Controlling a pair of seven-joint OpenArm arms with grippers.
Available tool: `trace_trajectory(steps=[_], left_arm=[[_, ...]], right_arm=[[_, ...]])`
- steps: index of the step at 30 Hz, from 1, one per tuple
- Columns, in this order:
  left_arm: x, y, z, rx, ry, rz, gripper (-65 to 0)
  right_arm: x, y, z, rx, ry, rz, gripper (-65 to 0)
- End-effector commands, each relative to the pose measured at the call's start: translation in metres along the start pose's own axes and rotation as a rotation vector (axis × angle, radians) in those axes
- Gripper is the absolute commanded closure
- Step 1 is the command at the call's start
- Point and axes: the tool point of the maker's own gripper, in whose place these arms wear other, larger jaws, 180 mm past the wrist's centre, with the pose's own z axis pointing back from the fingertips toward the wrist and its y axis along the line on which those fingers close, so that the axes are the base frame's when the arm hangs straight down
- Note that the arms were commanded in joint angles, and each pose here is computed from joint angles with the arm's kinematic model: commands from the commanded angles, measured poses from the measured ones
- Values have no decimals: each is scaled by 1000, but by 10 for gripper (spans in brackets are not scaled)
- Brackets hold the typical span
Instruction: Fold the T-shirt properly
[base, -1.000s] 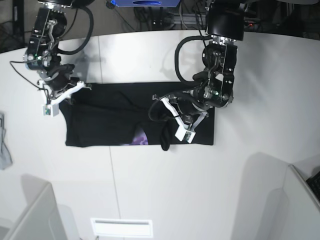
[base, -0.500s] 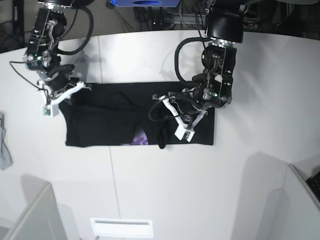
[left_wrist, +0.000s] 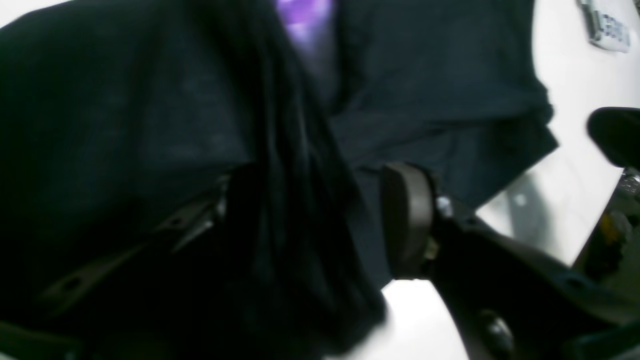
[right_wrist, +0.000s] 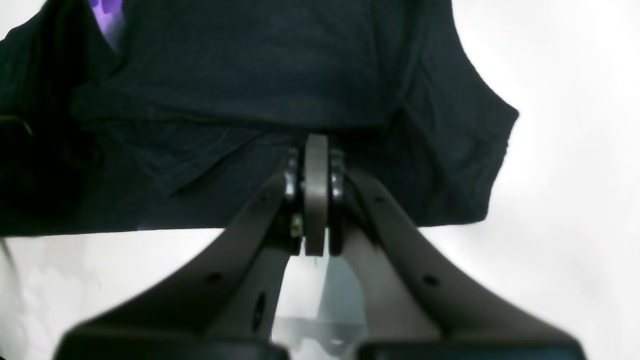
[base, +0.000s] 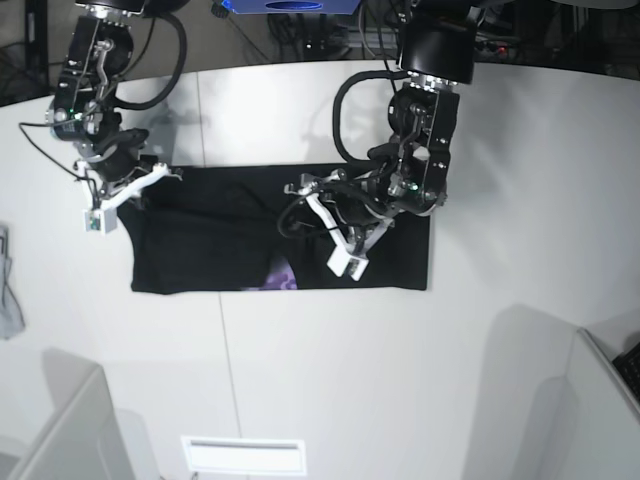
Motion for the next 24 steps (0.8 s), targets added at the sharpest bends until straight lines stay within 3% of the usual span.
trace_trajectory(steps=[1,7,11,12,14,17,21,22,24], left_arm=[[13,-19,-2,-46,-32,-29,-400],[13,-58,-5,-118,-25,-121,-400],[43,-60,27,-136,-159,-95,-392],[46,-42,43,-106,-185,-71,-369],[52,-6,76,-45,-226,-22,-252],[49,59,130,87,-264,67,0],[34,135,195,296,-296,150,0],[27,149,210,346,-290,158,0],[15,172,238,432,-282,165,0]], right_arm=[[15,0,3,4,-49,12,0],[17,-2,4,-2,-53,14,0],[33,-9,6,-20,-94,2,0],[39,-13,7,-30,-107,-8,0],[50,-20,9,-45,-137,-18,0],[58,-22,7,-47,-127,-21,-3],[67,-22,-6,-33,-71,-45,-381],[69,-26,-8,-36,-71,-58,-425],[73,-29,-16,-19,-66,-60,-437]])
